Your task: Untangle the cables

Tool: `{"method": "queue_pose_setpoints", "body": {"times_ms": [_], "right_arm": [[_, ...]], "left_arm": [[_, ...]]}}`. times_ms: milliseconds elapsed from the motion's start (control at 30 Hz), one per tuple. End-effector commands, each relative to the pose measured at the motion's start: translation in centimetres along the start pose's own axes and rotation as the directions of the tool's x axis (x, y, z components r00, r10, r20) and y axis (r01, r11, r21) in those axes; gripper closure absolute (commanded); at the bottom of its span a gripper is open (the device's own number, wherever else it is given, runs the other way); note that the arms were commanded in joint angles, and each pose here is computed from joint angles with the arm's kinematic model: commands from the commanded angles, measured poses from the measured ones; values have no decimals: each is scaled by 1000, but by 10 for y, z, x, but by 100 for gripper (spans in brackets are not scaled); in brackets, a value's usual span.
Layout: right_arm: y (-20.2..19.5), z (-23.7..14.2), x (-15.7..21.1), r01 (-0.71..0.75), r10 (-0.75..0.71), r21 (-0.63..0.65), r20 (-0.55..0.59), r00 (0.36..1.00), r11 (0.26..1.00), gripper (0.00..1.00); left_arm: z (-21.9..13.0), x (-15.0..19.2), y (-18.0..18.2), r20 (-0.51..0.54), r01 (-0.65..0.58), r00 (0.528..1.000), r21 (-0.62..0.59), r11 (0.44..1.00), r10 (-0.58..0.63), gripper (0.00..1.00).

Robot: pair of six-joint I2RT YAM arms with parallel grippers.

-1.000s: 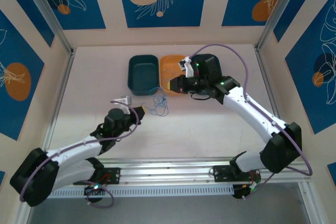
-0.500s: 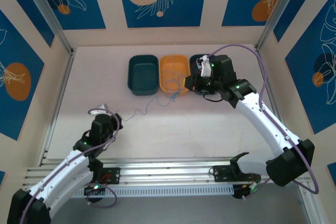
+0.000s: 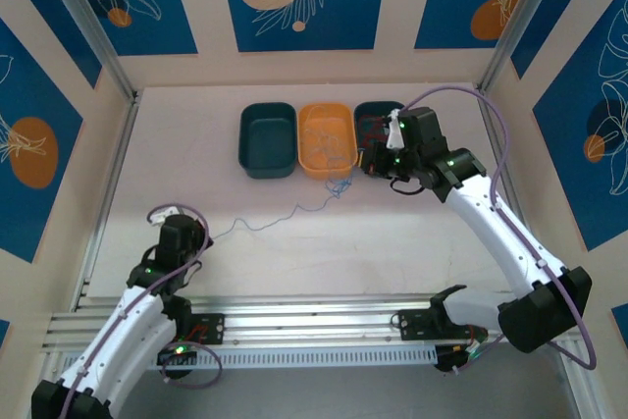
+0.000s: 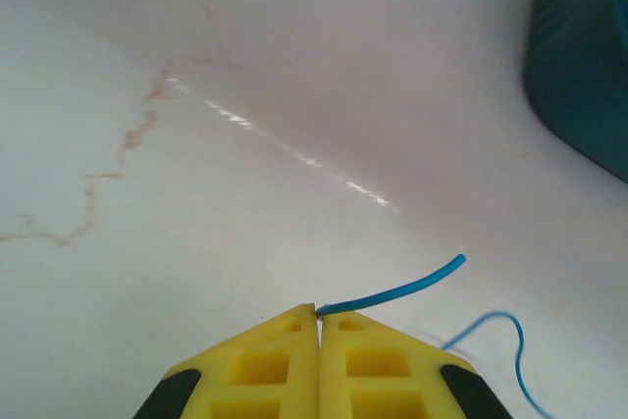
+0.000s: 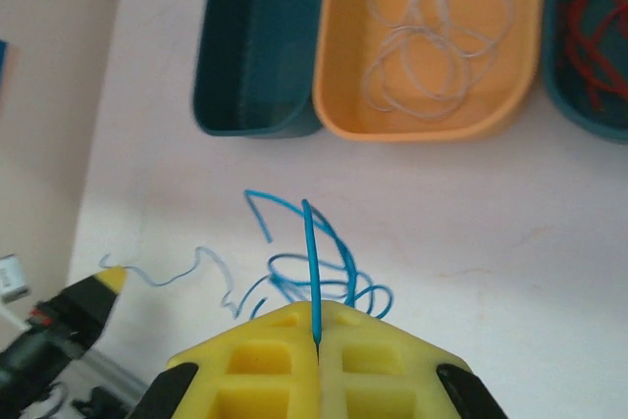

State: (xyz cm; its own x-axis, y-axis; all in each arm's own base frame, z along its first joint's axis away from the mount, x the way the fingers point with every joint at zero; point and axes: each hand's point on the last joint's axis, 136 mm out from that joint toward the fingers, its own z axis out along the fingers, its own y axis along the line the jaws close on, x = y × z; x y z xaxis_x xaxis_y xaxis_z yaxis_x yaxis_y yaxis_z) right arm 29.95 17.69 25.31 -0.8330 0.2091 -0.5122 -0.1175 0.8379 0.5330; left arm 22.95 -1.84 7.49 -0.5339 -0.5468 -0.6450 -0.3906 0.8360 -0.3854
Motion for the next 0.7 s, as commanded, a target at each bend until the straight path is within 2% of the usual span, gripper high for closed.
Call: {"method": "queue_pose_setpoints", "body": {"times_ms": [0, 100, 300, 667], "right_arm": [[-28, -33, -12, 1, -15, 157, 86, 996, 988, 100], [-49, -45, -12, -33, 6, 230, 115, 993, 973, 100], [-82, -53, -4, -112, 78, 286, 126, 989, 952, 100], [-121, -72, -4, -254, 198, 336, 192, 961, 907, 100]], "left_arm": [[-6, -14, 17, 2, -8, 1000, -99, 995, 8, 100], [-6, -18, 33, -5, 46, 999, -164, 985, -48, 100], [-3, -32, 49, 19, 115, 993, -208, 971, -113, 100], [-3, -48, 76, 39, 197, 980, -259, 946, -193, 100]]}}
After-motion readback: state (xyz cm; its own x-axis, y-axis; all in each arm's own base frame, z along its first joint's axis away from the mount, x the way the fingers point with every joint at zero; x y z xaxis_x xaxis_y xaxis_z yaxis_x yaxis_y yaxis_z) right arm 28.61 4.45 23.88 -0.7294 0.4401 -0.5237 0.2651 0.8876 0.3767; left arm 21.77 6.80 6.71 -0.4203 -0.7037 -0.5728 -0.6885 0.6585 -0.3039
